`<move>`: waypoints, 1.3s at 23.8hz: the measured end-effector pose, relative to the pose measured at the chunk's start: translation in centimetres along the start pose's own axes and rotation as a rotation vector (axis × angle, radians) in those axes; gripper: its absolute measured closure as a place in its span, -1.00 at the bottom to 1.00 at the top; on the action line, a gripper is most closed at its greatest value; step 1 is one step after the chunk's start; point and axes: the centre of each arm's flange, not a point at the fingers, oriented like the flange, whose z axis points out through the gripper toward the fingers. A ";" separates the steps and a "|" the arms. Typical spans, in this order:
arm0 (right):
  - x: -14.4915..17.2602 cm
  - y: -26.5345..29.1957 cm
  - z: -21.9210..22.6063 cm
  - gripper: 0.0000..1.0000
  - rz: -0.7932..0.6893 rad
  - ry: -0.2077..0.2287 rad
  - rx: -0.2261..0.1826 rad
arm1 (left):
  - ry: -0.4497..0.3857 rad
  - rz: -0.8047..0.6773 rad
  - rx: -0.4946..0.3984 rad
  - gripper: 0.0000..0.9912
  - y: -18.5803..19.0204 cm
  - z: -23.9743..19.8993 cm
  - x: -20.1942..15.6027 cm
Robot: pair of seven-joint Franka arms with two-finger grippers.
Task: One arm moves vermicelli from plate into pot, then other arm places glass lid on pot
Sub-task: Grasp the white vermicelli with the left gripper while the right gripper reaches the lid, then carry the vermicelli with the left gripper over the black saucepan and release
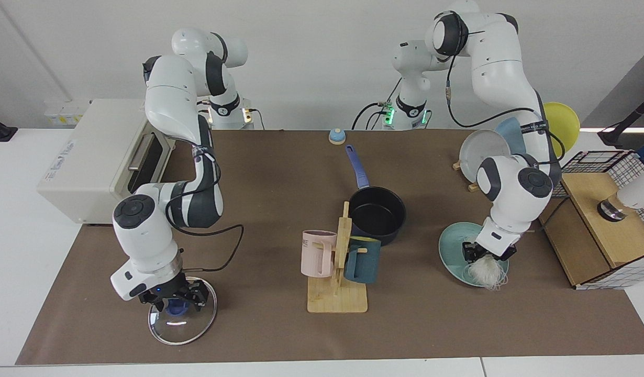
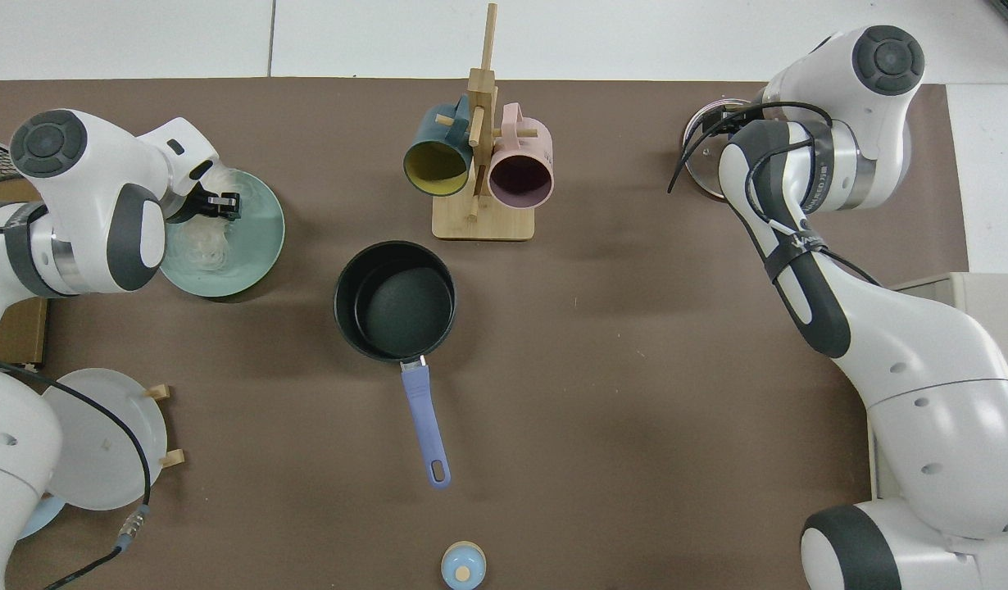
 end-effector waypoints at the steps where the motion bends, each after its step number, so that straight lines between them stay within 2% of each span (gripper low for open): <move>1: 0.0 0.0 0.0 -0.99 0.000 0.000 0.000 | -0.003 0.001 -0.001 0.16 0.1 -0.4 0.2; 7: -0.1 0.0 0.2 -0.99 0.000 -0.004 0.000 | 0.000 0.020 0.002 0.16 0.9 -3.8 0.7; 12: -0.5 -0.1 1.0 -1.00 -0.001 -0.021 0.000 | -0.038 0.022 -0.003 0.17 4.0 -7.1 0.1; 20: -0.6 0.1 1.0 -1.00 0.001 -0.024 0.000 | -0.118 -0.060 -0.033 0.18 13.5 -10.9 -2.7; 31: -0.5 0.6 0.9 -0.99 0.008 -0.021 -0.002 | -0.167 -0.150 -0.053 0.19 25.0 -12.5 -8.2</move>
